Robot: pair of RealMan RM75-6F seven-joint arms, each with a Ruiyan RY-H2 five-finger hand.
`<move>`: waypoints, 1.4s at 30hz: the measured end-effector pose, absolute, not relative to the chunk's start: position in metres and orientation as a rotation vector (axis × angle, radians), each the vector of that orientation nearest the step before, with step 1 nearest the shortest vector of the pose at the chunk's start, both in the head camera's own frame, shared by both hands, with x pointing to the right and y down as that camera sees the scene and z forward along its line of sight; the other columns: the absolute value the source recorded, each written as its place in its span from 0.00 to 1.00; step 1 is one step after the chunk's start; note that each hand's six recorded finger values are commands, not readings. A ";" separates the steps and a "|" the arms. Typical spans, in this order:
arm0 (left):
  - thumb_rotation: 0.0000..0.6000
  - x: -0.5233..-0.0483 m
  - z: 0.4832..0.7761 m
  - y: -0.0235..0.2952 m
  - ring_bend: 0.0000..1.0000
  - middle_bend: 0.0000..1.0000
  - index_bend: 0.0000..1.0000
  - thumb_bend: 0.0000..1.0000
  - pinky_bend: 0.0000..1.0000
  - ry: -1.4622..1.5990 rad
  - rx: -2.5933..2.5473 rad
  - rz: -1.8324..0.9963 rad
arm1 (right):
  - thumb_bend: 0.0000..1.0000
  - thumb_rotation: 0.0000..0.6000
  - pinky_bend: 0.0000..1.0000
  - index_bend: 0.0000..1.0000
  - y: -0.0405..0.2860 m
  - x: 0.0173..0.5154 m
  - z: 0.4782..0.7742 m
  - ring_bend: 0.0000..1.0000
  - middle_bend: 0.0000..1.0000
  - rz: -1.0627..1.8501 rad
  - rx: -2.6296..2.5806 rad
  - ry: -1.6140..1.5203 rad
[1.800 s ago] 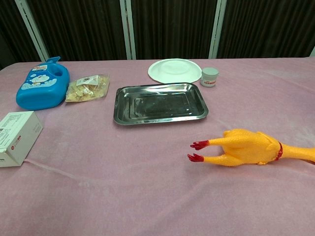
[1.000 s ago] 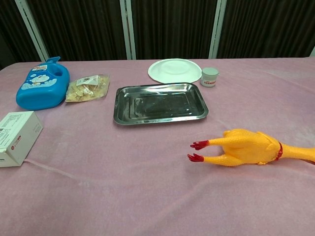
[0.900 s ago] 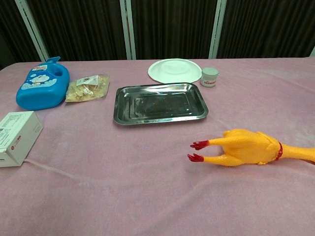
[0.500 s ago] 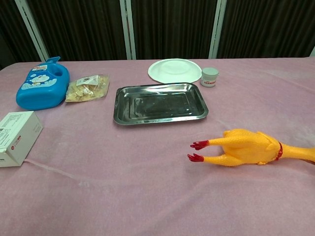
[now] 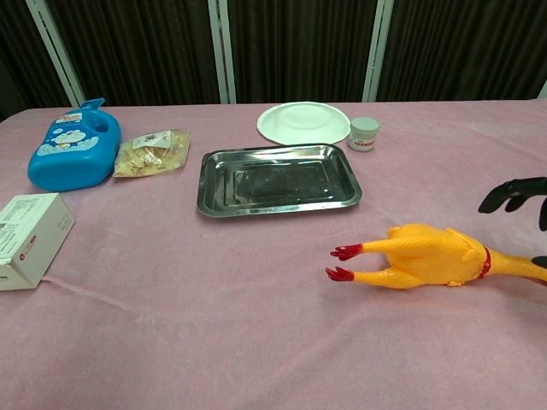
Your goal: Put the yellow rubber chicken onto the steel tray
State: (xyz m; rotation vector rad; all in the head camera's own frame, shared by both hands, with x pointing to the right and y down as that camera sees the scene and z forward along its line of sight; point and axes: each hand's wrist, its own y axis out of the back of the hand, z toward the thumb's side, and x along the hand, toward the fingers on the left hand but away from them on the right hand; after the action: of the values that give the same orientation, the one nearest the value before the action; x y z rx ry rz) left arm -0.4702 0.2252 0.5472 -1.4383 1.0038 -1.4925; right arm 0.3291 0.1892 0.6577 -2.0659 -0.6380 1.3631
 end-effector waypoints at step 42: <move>1.00 -0.476 0.554 0.228 0.00 0.08 0.10 0.02 0.01 1.015 -1.484 -1.510 | 0.43 1.00 0.83 0.85 0.179 0.318 0.706 0.71 0.68 1.396 -2.158 -0.681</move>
State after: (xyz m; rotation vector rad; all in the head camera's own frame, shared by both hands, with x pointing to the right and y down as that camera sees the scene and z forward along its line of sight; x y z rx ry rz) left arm -0.4759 0.2284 0.5539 -1.4837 1.0148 -1.5101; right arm 0.3176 0.1793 0.7060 -2.1575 -0.6813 1.3958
